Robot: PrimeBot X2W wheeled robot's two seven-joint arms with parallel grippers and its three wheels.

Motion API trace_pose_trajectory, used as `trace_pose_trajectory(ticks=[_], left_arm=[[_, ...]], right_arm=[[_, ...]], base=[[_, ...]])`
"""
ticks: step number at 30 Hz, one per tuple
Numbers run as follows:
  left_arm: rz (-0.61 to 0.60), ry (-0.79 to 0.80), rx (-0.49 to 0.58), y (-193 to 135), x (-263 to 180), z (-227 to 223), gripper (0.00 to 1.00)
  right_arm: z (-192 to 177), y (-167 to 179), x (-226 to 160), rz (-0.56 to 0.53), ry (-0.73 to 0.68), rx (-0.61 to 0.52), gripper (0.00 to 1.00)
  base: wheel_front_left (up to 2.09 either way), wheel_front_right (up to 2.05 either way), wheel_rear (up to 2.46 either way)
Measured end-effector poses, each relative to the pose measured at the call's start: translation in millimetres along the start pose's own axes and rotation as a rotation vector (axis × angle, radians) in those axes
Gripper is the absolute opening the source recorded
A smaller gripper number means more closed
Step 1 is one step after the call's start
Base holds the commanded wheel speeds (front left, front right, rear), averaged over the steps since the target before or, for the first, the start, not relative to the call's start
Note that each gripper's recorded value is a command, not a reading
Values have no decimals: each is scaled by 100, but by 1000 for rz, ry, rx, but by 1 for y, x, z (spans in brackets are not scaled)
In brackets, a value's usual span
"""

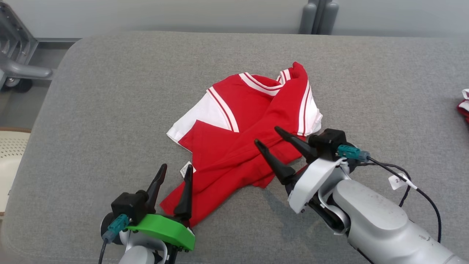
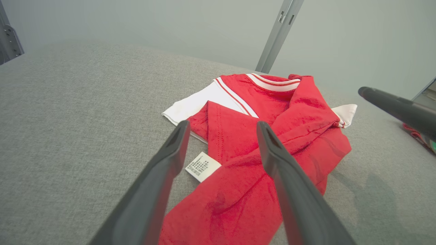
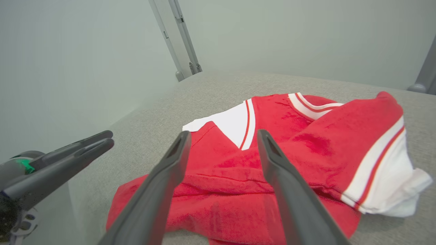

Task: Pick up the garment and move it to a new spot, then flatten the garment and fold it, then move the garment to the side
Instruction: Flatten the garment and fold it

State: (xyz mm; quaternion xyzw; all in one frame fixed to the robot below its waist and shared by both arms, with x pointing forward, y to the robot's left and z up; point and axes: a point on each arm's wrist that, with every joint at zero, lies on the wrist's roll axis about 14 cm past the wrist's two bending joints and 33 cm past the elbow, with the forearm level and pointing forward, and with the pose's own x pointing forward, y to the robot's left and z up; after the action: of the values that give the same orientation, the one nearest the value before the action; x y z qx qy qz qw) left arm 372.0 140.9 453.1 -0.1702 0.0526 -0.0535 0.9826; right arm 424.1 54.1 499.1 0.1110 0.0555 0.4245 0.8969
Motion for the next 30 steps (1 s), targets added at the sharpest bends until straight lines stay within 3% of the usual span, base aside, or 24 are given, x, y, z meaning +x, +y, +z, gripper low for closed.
trace_pose_trajectory(ticks=[5, 11, 16, 23, 30], left_arm=[[-62, -5, 4, -18, 11, 2, 100], [-86, -16, -14, -28, 8, 6, 100], [-49, -28, -32, -20, -2, 10, 100], [54, -35, -50, 4, -17, 13, 100], [140, -14, -63, 23, -20, 7, 100]], right_arm=[[9, -41, -7, -104, -6, -91, 100], [40, -69, 24, -111, -2, -253, 100], [41, -84, 55, -99, 87, -336, 100], [14, -97, 101, -54, 219, -377, 100], [-35, -116, 131, -42, 370, -337, 100]], base=[[0, 0, 0], [0, 0, 0], [0, 0, 0], [0, 0, 0], [0, 0, 0]])
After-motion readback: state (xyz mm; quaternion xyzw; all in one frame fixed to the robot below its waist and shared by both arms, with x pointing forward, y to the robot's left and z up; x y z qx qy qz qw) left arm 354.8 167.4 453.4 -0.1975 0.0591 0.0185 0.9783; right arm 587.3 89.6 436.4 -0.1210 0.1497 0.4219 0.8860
